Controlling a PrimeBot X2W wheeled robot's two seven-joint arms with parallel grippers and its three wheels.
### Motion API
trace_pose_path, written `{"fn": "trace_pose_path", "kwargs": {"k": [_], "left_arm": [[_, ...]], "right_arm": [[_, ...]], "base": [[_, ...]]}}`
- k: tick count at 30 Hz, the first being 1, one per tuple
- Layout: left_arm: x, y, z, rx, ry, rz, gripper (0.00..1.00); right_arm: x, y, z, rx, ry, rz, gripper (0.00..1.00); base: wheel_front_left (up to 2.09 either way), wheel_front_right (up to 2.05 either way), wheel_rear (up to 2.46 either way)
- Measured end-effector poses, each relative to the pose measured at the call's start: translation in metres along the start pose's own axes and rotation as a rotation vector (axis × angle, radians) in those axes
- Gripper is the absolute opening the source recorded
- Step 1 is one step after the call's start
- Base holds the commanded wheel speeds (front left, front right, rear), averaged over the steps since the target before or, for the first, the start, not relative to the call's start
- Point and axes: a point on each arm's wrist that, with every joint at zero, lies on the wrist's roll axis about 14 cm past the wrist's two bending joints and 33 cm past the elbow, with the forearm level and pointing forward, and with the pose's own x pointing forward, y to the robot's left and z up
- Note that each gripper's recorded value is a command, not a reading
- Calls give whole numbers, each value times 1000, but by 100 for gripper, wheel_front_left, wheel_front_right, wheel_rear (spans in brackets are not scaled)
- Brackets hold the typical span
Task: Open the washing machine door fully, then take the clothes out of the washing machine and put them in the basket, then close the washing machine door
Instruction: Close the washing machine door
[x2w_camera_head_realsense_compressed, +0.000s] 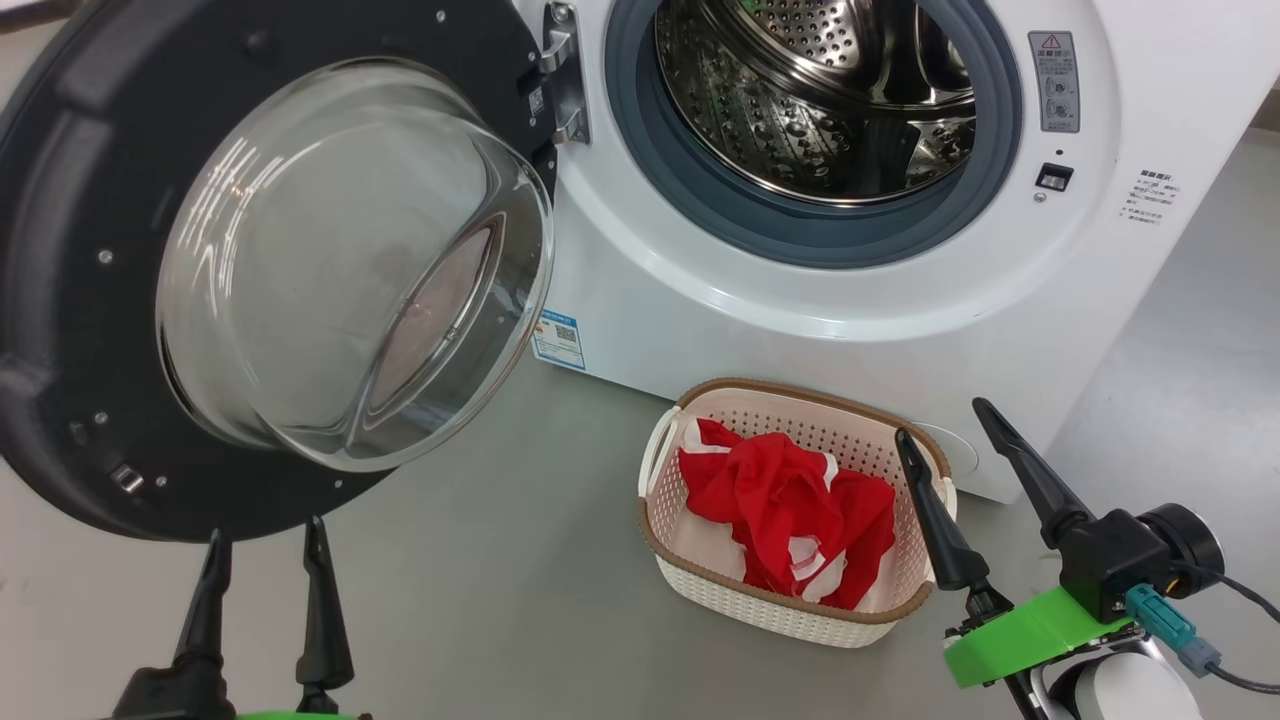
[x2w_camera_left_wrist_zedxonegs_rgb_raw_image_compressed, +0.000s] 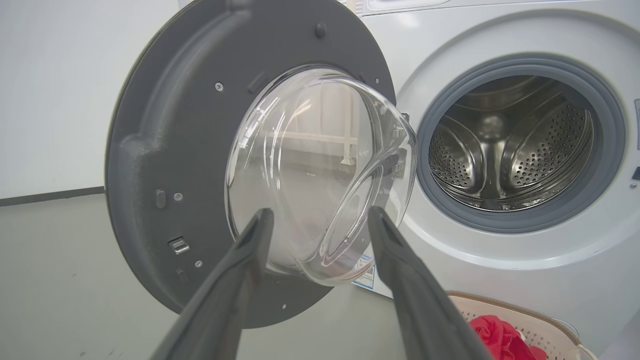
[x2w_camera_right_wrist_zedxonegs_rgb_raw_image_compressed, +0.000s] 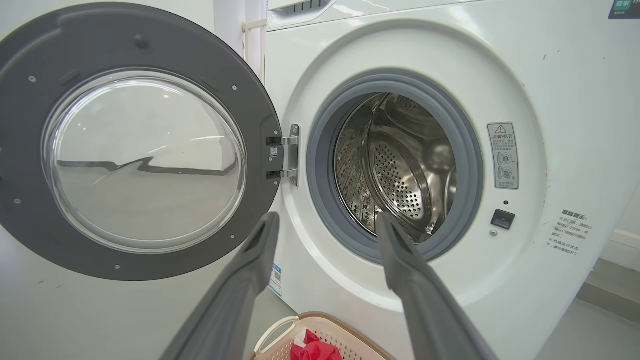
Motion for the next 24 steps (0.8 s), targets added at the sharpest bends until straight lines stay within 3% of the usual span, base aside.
{"fn": "trace_pose_path", "kwargs": {"k": [4,5,6,7,15,24], "left_arm": [[0,-2,-1,0,3,-6,100],[1,-2,-1,6,3,-1,89],[1,-2,-1,14,2,3,31],[1,0,-1,22,-2,11,0],[15,9,30,23,-113,66,0],[54,31,126,17,-415,153,0]], "right_arm": [[-1,-2,-2,-7,7,4,100],[-1,-2,-2,-2,8,4,100],[-1,-1,-3,3,9,6,100],[-1,-1,-4,9,10,7,100],[-2,-3,-7,37,15,-3,100],[-5,-10,-6,46,13,-22,100]], "base": [[0,0,0],[0,0,0],[0,0,0],[0,0,0],[0,0,0],[0,0,0]]}}
